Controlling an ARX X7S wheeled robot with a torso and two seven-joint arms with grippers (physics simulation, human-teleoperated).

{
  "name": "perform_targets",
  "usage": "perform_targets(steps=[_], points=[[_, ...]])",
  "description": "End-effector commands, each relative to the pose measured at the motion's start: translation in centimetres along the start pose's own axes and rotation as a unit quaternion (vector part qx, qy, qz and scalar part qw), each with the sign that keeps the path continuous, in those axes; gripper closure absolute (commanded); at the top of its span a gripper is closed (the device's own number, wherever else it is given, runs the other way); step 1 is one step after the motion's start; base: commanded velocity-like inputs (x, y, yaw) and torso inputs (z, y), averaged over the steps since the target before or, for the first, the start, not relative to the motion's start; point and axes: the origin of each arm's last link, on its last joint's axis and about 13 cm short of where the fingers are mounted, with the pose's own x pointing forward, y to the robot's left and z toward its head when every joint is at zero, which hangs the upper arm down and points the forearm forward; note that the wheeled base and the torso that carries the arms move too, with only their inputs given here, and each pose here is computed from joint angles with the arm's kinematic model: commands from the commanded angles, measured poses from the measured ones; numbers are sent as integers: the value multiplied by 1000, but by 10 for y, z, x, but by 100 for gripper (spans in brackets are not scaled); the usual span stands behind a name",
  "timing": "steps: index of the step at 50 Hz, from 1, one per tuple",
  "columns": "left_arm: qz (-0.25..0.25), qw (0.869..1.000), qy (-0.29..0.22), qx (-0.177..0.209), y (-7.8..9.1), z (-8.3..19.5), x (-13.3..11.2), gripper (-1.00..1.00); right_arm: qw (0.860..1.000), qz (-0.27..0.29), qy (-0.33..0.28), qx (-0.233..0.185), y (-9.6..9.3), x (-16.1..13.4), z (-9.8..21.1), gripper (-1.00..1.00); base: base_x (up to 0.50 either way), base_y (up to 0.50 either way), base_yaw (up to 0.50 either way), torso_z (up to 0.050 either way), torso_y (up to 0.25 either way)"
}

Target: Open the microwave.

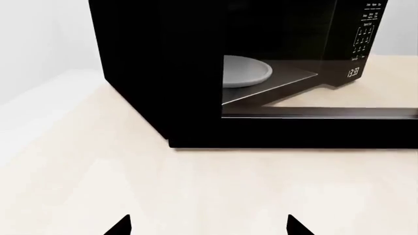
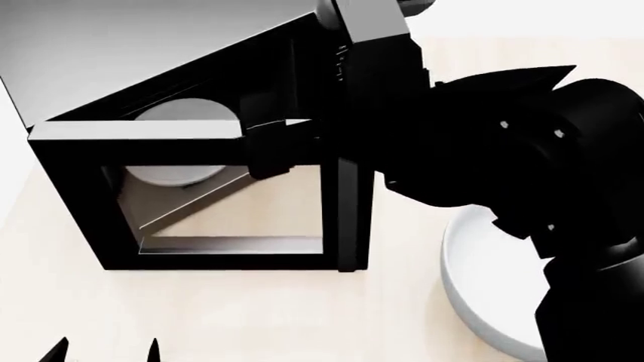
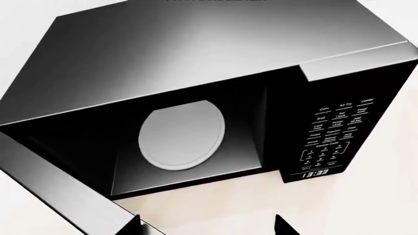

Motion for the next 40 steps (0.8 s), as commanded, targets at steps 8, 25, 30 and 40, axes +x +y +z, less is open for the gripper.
perform_targets(steps=[8, 25, 30, 40], points=[[-4, 1000, 6, -7, -1, -1, -1, -100, 996, 83, 40, 10, 29, -5, -28, -100, 0, 2, 3, -1, -4], [-5, 1000, 8, -9, -1, -1, -1, -100, 993, 109, 39, 4, 42, -14, -32, -100, 0, 2, 3, -1, -3], [-6, 1000, 8, -9, -1, -1, -1, -100, 992, 119, 38, 5, 46, -17, -36, -100, 0, 3, 4, -2, -4], [-7, 1000, 9, -10, -1, -1, -1, -100, 990, 136, 37, 9, 53, -20, -43, -100, 0, 3, 5, -1, -4]])
